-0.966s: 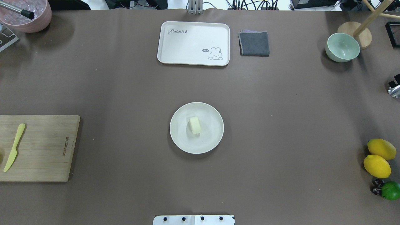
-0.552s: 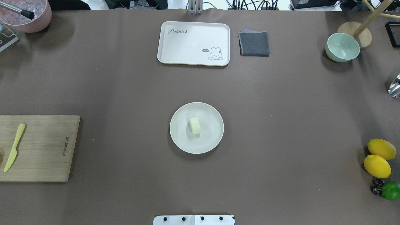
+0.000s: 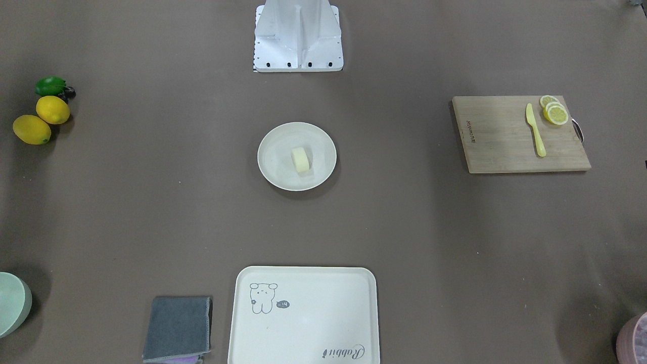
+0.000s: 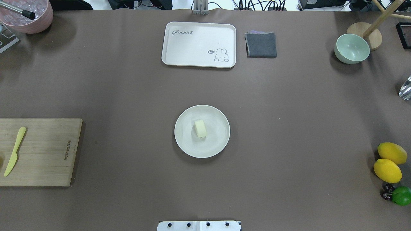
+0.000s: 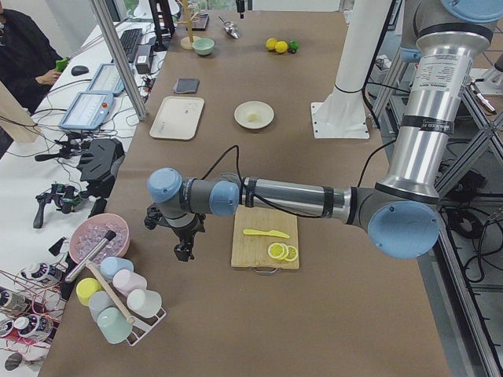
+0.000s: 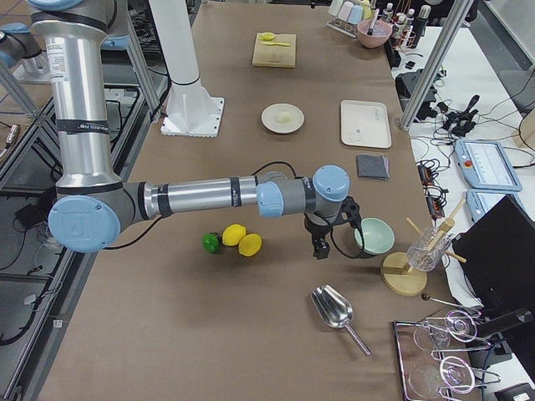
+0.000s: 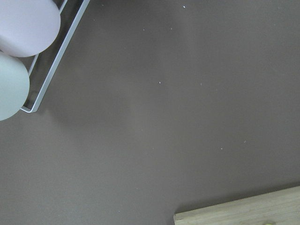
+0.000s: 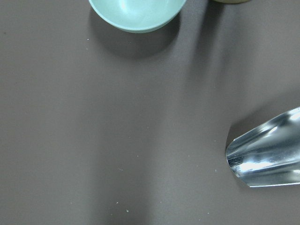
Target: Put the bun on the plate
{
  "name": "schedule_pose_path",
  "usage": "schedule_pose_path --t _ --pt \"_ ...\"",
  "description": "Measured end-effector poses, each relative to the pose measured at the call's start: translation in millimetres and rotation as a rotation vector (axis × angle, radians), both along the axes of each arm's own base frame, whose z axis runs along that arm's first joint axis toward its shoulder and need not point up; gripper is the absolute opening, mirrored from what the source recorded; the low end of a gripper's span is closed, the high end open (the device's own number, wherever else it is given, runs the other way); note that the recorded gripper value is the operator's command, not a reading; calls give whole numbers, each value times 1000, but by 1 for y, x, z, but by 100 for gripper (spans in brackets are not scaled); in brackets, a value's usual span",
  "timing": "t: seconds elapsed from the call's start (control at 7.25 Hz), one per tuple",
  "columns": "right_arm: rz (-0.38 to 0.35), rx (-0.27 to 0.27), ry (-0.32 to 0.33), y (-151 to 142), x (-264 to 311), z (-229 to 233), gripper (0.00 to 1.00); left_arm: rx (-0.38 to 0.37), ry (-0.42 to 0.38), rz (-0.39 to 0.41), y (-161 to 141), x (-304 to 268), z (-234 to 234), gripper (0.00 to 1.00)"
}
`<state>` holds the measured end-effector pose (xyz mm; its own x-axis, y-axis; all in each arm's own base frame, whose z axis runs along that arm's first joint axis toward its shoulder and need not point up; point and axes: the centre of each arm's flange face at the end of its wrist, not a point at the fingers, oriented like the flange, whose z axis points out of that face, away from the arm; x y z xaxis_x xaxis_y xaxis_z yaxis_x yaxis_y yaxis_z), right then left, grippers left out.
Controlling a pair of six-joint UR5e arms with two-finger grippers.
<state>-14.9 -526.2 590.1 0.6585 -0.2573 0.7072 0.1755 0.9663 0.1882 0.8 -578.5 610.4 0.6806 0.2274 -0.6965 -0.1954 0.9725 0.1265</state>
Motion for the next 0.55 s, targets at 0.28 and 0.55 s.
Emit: schedule_pose_path --t 0.28,0.55 --pt "1 -9 1 -3 0 -2 100 20 20 1 -4 1 -11 97" --pt "3 -30 -7 -1 1 -1 100 49 57 -5 -3 -1 -28 97"
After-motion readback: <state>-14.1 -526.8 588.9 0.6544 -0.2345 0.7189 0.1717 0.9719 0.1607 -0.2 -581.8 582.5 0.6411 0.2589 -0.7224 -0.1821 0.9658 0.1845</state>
